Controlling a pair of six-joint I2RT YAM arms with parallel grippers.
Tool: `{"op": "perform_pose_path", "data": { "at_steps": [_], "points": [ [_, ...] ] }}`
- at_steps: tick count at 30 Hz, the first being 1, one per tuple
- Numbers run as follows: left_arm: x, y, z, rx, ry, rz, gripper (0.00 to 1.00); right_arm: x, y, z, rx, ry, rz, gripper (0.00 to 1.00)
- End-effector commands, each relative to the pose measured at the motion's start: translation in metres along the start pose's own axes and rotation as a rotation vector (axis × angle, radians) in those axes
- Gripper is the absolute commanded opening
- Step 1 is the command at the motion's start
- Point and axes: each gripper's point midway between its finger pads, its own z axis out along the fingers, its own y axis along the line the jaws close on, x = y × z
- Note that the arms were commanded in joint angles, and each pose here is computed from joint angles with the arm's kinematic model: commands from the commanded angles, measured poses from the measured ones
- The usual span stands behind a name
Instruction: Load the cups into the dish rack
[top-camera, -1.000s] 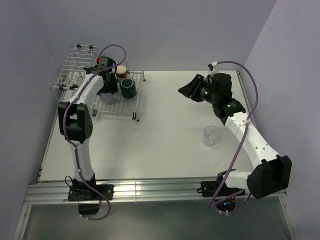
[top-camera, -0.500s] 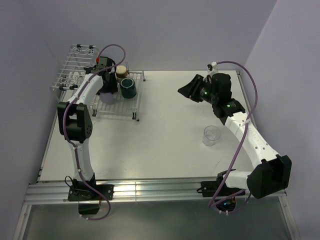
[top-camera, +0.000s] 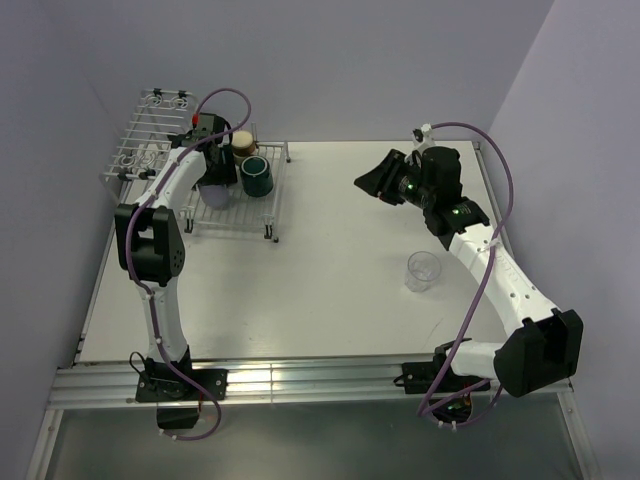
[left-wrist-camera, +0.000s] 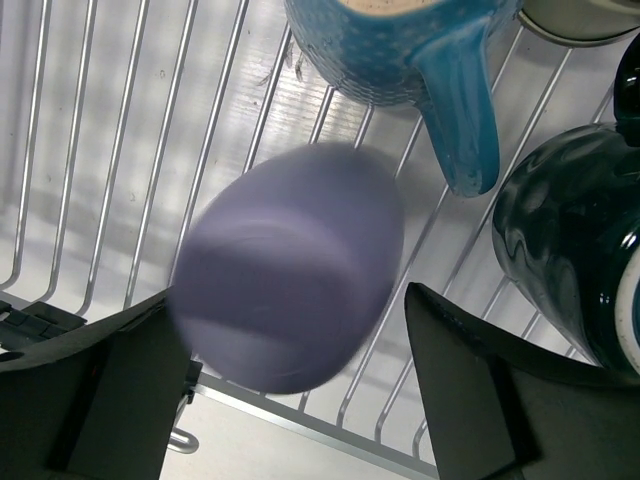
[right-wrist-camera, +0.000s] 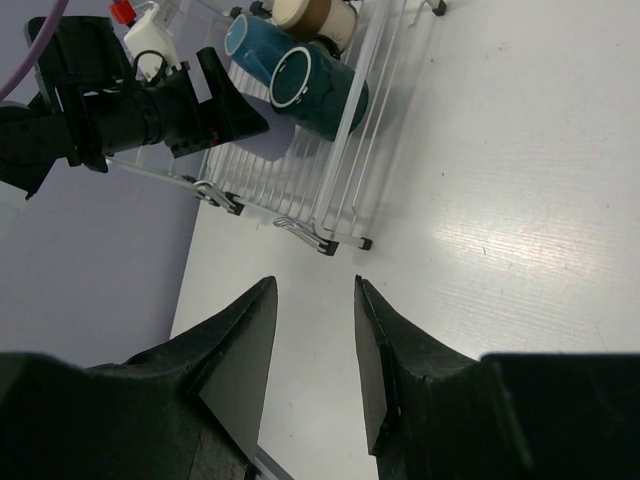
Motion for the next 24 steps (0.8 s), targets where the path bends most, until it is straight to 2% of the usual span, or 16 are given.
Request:
{"op": "perform_pose_path", "data": {
  "at_steps": [1, 2, 3, 17, 24],
  "points": [
    [-0.019, 0.005, -0.012, -0.007, -0.065, -0.023, 0.88, -0.007, 0.011, 0.002, -0.035, -0.017, -0.037, 0.45],
    [-0.018, 0.005, -0.012, -0.009, -0.064, -0.023, 0.88, -0.007, 0.011, 0.002, -0.035, -0.017, -0.035, 0.44],
    [-0.019, 0.005, -0.013, -0.006, -0.069, -0.026, 0.93, -0.006, 0.011, 0.003, -0.035, -0.015, -0.037, 0.45],
    [-0.029, 0.0, -0.043, 0.048, -0.118, -0.026, 0.9, -0.007, 0.013, 0.001, 0.002, -0.021, -0.063, 0.45],
    [-0.032, -0.012, -0.074, 0.11, -0.161, -0.017, 0.9, -0.017, -0.012, -0.014, 0.175, -0.068, -0.105, 0.45]
  ]
}}
